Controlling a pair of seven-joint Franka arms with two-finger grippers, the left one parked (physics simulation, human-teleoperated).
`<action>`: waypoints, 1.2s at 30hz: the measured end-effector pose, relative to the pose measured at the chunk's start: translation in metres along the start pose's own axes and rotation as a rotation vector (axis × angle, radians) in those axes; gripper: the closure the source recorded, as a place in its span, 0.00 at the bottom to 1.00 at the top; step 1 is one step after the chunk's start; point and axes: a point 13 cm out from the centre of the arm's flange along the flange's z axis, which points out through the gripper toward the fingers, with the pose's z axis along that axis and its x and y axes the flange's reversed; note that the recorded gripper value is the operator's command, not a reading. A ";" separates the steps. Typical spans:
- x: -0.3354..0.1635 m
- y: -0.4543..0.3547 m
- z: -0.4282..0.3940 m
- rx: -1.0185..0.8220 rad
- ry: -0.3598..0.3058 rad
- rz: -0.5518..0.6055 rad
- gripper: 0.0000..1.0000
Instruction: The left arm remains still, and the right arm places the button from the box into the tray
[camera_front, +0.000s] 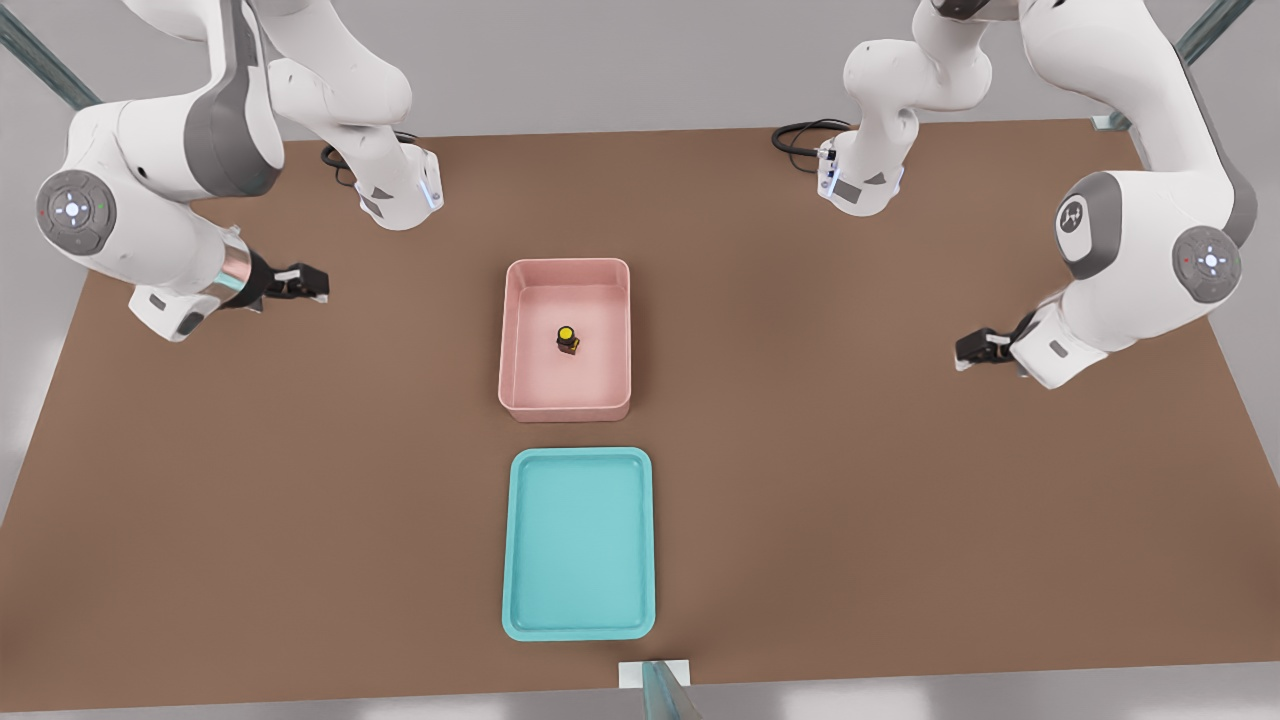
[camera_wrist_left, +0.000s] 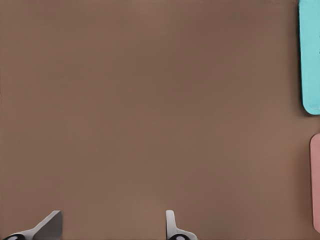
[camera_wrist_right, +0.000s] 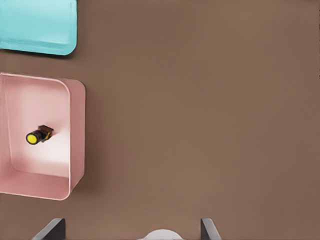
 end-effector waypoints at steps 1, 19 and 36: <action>-0.003 0.001 -0.001 0.000 -0.011 -0.001 0.00; 0.063 0.353 0.147 0.087 0.066 -0.375 0.00; -0.010 0.343 0.316 -0.032 -0.112 -0.040 0.00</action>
